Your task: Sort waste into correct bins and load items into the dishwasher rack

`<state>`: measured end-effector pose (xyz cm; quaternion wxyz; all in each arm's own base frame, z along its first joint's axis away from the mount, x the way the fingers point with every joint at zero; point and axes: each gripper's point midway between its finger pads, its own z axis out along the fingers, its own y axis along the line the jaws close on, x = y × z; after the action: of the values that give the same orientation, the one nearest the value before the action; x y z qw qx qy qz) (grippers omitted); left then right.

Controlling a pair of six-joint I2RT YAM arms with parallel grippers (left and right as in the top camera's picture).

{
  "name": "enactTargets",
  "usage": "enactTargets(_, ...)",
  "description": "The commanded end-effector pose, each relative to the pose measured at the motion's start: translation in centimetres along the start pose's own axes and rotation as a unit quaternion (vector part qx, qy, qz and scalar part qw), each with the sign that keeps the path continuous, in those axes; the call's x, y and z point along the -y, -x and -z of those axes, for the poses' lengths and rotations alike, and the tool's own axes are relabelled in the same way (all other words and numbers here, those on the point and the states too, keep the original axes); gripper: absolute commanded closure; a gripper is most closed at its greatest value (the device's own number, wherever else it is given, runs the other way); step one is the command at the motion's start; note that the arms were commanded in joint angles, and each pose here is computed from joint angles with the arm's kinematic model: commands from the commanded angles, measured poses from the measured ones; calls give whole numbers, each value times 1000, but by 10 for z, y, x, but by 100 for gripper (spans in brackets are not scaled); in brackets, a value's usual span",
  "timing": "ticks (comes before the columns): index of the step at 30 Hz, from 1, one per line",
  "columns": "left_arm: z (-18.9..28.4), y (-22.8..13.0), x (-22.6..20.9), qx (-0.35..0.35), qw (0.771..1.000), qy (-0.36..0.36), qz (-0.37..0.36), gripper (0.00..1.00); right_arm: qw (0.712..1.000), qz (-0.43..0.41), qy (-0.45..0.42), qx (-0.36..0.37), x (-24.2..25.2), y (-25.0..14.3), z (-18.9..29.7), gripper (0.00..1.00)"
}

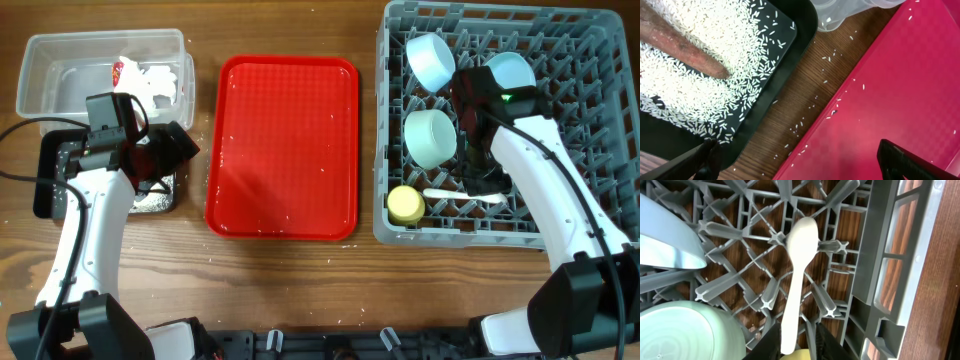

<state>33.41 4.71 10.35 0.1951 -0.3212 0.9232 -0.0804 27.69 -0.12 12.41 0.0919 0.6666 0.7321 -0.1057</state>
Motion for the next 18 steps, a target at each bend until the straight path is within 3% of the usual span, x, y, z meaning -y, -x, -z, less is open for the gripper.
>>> enactTargets(1,5,7,4,13,1000,-3,-8,0,999,-19,-13,27,10,9,2,67)
enactTargets(5,5,7,4,13,1000,-3,-8,0,995,38,48,79,26,41,46,64)
enactTargets(8,5,7,4,13,1000,-3,-8,0,971,163,152,90,19,48,86,6)
enactTargets(9,5,7,4,13,1000,-3,-8,0,953,215,190,93,18,47,101,1)
enactTargets(12,5,7,4,13,1000,-3,-8,0,871,377,299,96,26,31,143,0)
enactTargets(13,5,7,4,13,1000,-3,-8,0,823,442,344,99,35,20,161,0)
enactTargets(16,5,7,4,13,1000,-3,-8,0,730,516,434,111,69,2,196,0)
enactTargets(18,5,7,4,13,1000,-3,-8,0,715,500,471,133,90,7,213,0)
